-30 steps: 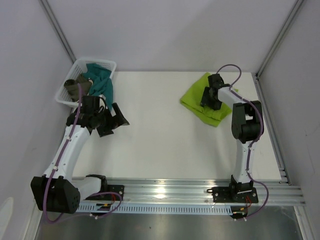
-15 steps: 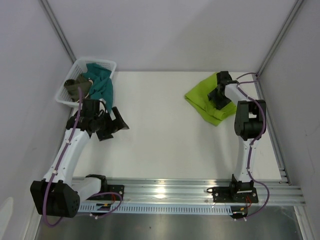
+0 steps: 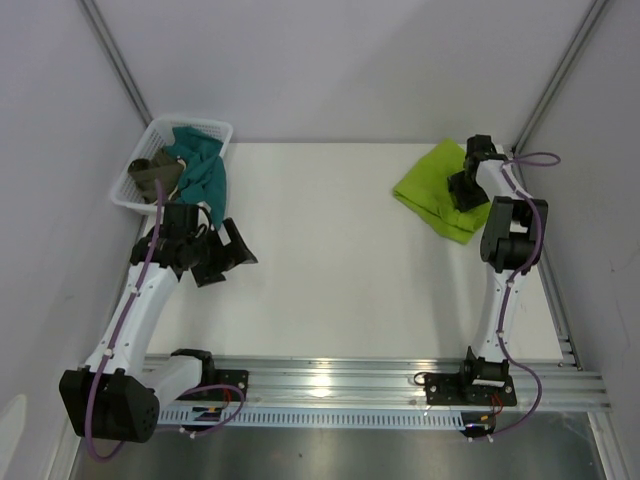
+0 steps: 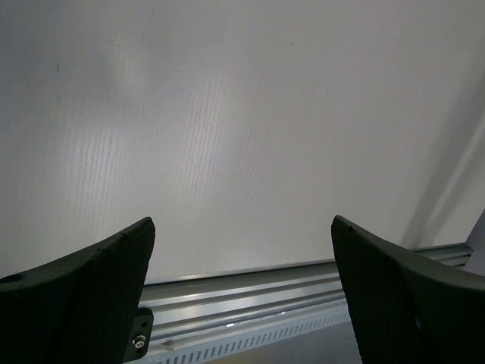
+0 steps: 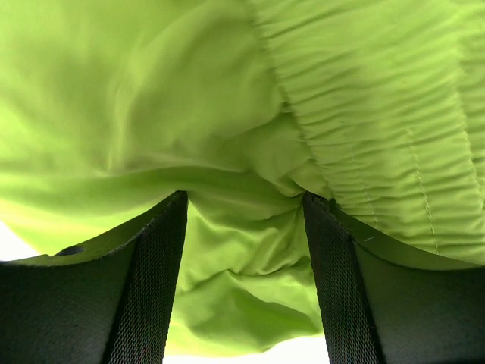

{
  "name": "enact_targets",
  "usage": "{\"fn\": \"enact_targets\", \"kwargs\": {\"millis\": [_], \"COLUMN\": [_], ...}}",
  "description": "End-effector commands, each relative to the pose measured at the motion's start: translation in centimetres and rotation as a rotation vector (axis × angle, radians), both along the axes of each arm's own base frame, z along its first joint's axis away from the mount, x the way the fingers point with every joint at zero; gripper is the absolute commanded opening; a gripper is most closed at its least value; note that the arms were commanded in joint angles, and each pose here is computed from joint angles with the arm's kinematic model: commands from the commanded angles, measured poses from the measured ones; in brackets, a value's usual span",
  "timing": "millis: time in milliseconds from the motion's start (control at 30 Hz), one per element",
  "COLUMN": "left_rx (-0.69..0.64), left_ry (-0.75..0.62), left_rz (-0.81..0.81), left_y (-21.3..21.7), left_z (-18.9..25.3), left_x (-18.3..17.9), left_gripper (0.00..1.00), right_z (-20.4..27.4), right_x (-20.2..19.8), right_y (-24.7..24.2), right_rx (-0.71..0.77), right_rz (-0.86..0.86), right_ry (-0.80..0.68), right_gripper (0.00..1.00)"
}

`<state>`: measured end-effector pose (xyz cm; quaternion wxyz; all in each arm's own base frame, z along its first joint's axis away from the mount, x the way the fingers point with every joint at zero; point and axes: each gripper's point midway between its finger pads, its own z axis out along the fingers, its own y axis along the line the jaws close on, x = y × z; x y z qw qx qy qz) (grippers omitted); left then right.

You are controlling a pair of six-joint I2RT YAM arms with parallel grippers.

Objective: Fold and stack the shorts
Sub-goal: Neatly place the folded shorts to the corner

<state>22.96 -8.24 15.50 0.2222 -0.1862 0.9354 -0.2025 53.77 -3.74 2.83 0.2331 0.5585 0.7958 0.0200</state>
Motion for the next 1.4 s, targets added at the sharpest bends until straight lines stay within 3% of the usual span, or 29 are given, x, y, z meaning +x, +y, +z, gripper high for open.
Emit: {"fn": "enact_targets", "kwargs": {"millis": [0, 467, 633, 767, 800, 933, 1033, 1167, 1367], "left_rx": [0.002, -0.001, -0.009, -0.014, -0.012, -0.014, -0.012, -0.017, -0.031], "left_ry": [-0.004, -0.001, -0.018, -0.028, -0.028, -0.037, -0.046, -0.054, -0.060], "left_rz": [-0.005, -0.008, -0.007, -0.007, -0.004, -0.007, -0.008, -0.015, -0.028], "left_y": [0.2, 0.1, 0.0, -0.1, 0.0, -0.1, 0.0, -0.1, -0.4], "left_z": [0.1, 0.3, 0.7, 0.8, 0.8, 0.9, 0.9, 0.8, 0.5], "left_x": [-0.3, -0.1, 0.0, -0.1, -0.1, -0.4, -0.5, -0.6, -0.9], "left_gripper": [0.99, 0.99, 0.99, 0.99, 0.99, 0.99, 0.99, 0.99, 0.99], "right_z": [-4.6, -1.1, 5.0, 9.7, 10.6, 13.1, 12.5, 11.8, 9.2], "right_x": [-3.3, 3.4, 4.7, 4.8, 4.7, 4.1, 3.1, 2.1, 1.5], "right_y": [-5.1, -11.4, -11.4, -9.2, -8.8, -5.4, -2.5, 1.8, 4.2], "right_rx": [-0.024, -0.079, -0.166, -0.257, -0.289, -0.363, -0.438, -0.481, -0.424], "right_rz": [-0.213, -0.115, -0.012, 0.112, 0.160, 0.327, 0.473, 0.673, 0.742], "right_ry": [0.127, -0.018, -0.119, -0.204, -0.210, -0.194, -0.114, -0.089, -0.048], "right_gripper": [0.65, 0.66, 0.72, 0.78, 0.83, 0.86, 0.91, 0.88, 0.84]}}
